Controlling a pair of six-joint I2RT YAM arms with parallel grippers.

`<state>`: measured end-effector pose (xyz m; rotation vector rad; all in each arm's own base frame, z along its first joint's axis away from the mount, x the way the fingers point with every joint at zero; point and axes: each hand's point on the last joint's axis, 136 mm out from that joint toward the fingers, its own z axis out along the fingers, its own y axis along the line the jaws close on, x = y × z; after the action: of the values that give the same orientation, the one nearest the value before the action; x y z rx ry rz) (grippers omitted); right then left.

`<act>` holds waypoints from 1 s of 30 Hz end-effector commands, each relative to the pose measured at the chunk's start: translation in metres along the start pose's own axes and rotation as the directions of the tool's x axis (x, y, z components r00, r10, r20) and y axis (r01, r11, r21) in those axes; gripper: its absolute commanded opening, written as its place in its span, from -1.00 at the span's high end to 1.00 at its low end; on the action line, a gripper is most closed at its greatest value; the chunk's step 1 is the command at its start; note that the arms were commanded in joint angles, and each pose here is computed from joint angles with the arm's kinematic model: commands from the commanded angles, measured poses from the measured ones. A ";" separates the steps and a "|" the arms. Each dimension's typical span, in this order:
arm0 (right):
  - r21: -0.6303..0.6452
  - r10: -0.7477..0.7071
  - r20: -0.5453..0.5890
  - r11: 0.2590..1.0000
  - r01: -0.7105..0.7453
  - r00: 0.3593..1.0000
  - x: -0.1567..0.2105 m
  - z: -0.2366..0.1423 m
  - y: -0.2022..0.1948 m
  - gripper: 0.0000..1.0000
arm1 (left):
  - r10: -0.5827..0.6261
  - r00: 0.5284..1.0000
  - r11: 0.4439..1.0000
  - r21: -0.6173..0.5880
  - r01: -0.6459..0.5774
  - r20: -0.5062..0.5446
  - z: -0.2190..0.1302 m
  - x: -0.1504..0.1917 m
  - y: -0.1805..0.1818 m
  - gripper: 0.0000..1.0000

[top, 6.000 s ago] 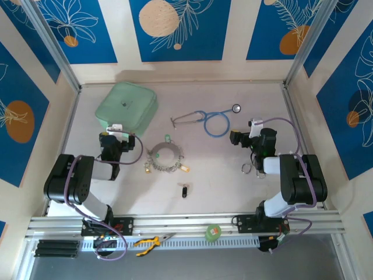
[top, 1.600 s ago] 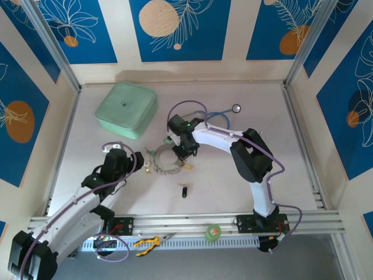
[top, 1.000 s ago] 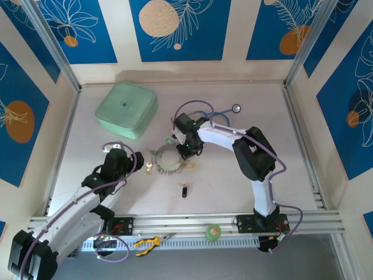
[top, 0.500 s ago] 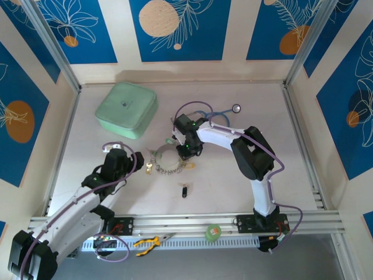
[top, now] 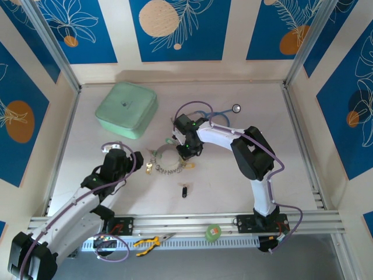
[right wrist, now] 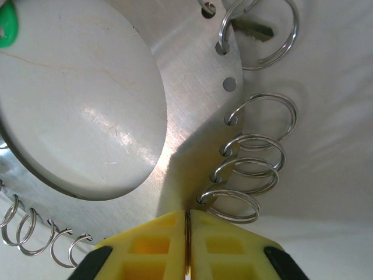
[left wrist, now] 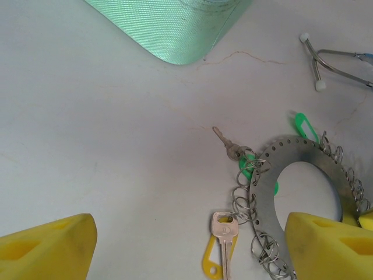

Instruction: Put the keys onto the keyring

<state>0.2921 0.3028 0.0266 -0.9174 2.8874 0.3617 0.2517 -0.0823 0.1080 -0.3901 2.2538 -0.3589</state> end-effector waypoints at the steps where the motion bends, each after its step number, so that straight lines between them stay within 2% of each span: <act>1: 0.012 0.004 -0.030 1.000 -0.004 1.000 0.002 0.001 -0.003 0.85 | 0.009 1.000 1.000 -0.002 -0.009 0.025 -0.002 -0.005 0.000 -0.67; 5: 0.020 -0.001 -0.028 1.000 0.002 1.000 0.002 -0.001 -0.004 1.00 | 0.012 1.000 1.000 -0.003 -0.012 0.028 -0.002 -0.005 0.000 -0.67; 9: 0.036 -0.040 0.055 0.999 0.038 0.998 -0.011 -0.015 0.000 1.00 | 0.063 0.997 0.998 0.021 -0.064 0.052 -0.005 -0.013 -0.008 -0.67; 12: 0.079 -0.140 0.196 0.989 0.126 0.971 -0.025 -0.035 0.009 1.00 | 0.171 0.979 0.980 0.079 -0.180 0.111 -0.010 -0.029 -0.026 -0.68; 15: 0.102 -0.227 0.296 0.973 0.205 0.928 -0.035 -0.052 0.017 1.00 | 0.308 0.928 0.930 0.139 -0.340 0.211 -0.017 -0.048 -0.050 -0.69; 19: 0.083 -0.298 0.323 0.954 0.287 0.898 -0.037 -0.062 0.026 1.00 | 0.493 0.804 0.801 0.188 -0.568 0.332 -0.023 -0.059 -0.081 -0.61; 21: 0.074 -0.327 0.332 0.944 0.321 0.885 -0.037 -0.067 0.031 1.00 | 0.525 0.771 0.766 0.194 -0.613 0.360 -0.020 -0.062 -0.090 -0.50; 22: 0.068 -0.341 0.346 0.938 0.339 0.874 -0.038 -0.071 0.035 1.00 | 0.552 0.742 0.727 0.216 -0.652 0.381 -0.020 -0.060 -0.098 -0.41; 24: 0.056 -0.366 0.380 0.926 0.374 0.850 -0.039 -0.079 0.042 1.00 | 0.601 0.678 0.642 0.249 -0.725 0.423 -0.019 -0.054 -0.112 -0.18; 26: 0.032 -0.378 0.428 0.914 0.405 0.821 -0.040 -0.091 0.050 1.00 | 0.637 0.617 0.545 0.297 -0.784 0.463 -0.024 -0.046 -0.126 -0.11; 28: -0.001 -0.383 0.483 0.899 0.438 0.787 -0.040 -0.104 0.059 1.00 | 0.683 0.529 0.405 0.341 -0.848 0.504 -0.032 -0.033 -0.139 0.00; 30: -0.040 -0.387 0.543 0.875 0.483 0.745 -0.040 -0.116 0.069 1.00 | 0.723 0.463 0.311 0.357 -0.881 0.512 -0.035 -0.025 -0.143 0.09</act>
<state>0.2913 0.3339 0.1191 -1.2072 2.2838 0.5307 0.2777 -0.1705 0.1730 0.7374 1.8421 -0.3468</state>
